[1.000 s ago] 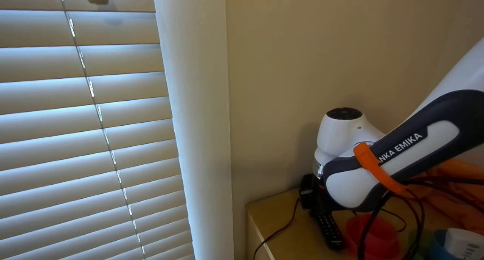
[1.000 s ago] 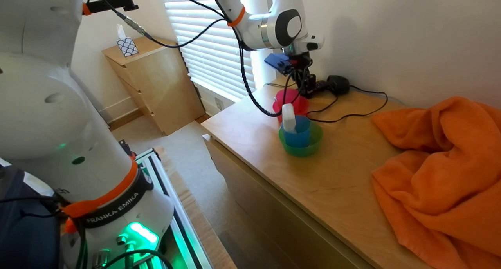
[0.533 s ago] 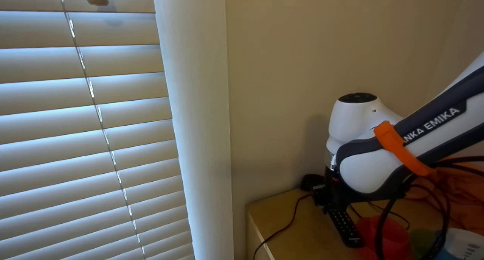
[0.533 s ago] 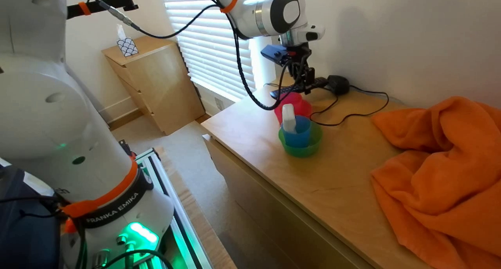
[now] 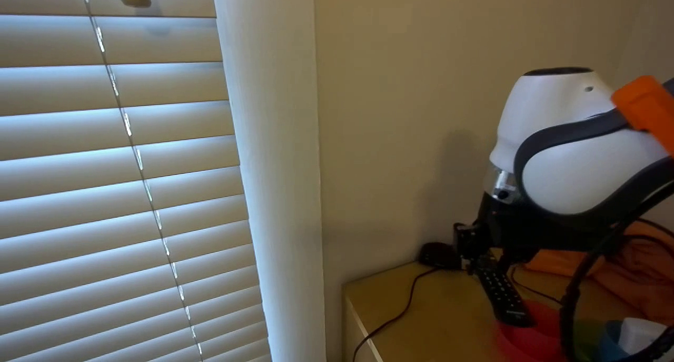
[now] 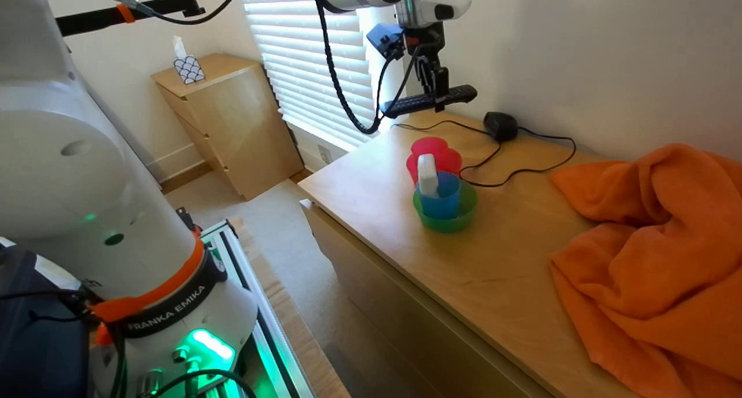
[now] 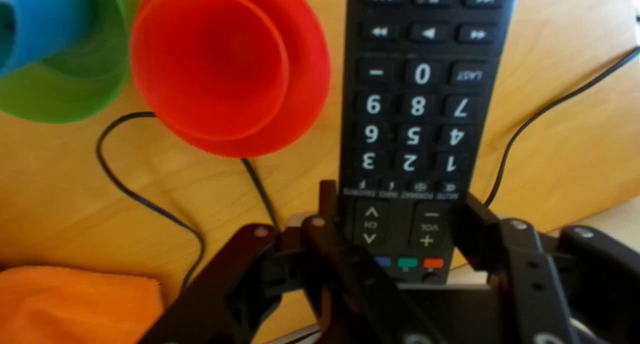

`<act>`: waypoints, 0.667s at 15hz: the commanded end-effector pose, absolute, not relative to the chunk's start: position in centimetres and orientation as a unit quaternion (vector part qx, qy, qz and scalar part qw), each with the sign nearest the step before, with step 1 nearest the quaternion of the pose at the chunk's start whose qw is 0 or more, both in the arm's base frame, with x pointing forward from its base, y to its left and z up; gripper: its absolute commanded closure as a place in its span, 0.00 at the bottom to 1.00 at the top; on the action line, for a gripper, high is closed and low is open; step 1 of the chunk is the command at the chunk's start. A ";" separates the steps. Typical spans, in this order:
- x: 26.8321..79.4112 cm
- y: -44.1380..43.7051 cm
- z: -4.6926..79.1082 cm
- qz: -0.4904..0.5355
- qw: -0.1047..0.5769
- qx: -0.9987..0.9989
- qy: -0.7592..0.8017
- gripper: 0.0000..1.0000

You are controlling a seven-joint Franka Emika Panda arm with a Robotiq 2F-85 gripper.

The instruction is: Put the black remote on the orange cloth

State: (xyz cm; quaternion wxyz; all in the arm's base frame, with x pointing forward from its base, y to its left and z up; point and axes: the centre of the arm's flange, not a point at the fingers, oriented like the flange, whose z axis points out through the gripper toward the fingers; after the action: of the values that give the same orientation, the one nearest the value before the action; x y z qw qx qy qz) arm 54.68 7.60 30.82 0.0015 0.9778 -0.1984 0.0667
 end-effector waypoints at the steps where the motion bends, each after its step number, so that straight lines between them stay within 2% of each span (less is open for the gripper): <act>1: 50.5 0.3 35.8 0.085 0.011 0.952 -0.295 0.70; 4: 48.8 -6.0 37.7 0.084 0.008 0.922 -0.377 0.70; 6: 47.9 -6.7 38.9 0.085 -0.011 0.906 -0.414 0.70; 7: 50.0 -7.1 37.6 0.087 0.001 0.920 -0.382 0.45; 9: 49.3 -7.8 38.5 0.090 -0.003 0.913 -0.399 0.45; 10: 49.1 -7.5 38.6 0.091 -0.004 0.912 -0.400 0.70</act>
State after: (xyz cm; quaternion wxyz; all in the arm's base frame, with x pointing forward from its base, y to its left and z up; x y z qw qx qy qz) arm 49.12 -7.50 38.57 -0.0045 0.9119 -0.4002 0.0910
